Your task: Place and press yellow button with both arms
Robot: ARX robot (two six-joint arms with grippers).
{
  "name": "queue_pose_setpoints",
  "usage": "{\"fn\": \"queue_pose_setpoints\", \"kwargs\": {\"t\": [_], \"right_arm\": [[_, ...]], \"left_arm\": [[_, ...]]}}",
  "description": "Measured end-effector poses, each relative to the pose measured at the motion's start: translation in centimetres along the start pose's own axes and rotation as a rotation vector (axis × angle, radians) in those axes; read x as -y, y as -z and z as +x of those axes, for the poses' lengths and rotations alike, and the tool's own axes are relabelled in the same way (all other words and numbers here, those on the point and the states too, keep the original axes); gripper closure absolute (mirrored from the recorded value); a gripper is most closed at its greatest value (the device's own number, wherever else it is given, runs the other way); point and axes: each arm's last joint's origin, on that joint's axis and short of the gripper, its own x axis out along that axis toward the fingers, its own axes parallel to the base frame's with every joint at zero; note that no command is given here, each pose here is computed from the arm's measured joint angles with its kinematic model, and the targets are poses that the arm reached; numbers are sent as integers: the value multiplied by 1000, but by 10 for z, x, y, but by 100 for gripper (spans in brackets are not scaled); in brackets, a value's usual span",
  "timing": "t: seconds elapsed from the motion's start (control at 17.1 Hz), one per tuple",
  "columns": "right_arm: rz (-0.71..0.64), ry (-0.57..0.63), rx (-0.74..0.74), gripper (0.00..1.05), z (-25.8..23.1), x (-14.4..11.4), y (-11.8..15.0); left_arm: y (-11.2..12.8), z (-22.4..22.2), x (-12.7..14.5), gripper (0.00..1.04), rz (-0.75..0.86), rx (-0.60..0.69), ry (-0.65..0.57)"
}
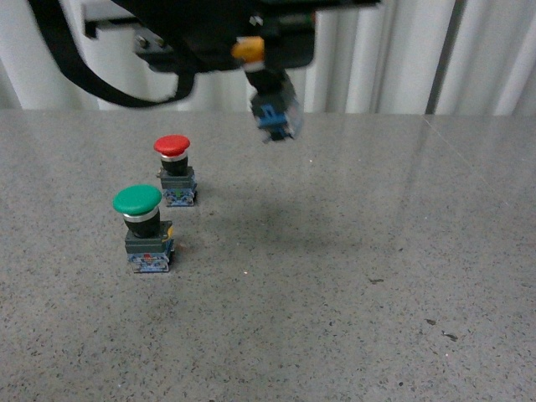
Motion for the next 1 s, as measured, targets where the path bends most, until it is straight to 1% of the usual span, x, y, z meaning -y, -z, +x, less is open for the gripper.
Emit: {"fn": "queue_pose_setpoints", "kwargs": {"t": [0.12,0.18,0.41,0.53,0.7,1.0], "right_arm": [[0,0,0,6,0,0,0],[0,0,0,6,0,0,0],[0,0,0,6,0,0,0],[0,0,1,6,0,0,0],[0,0,0,6,0,0,0],[0,0,0,6,0,0,0]], "left_arm": [[12,2,22,71,-15,-7,-2],[17,4,26,71,-30,-18,-1],[45,24,27,71,-65,-107,-49],[56,26,28,71,-87,-145,-41],[65,28,35,71,-106,-164,-42],[76,34,34,71,-88,-174,-78]]}}
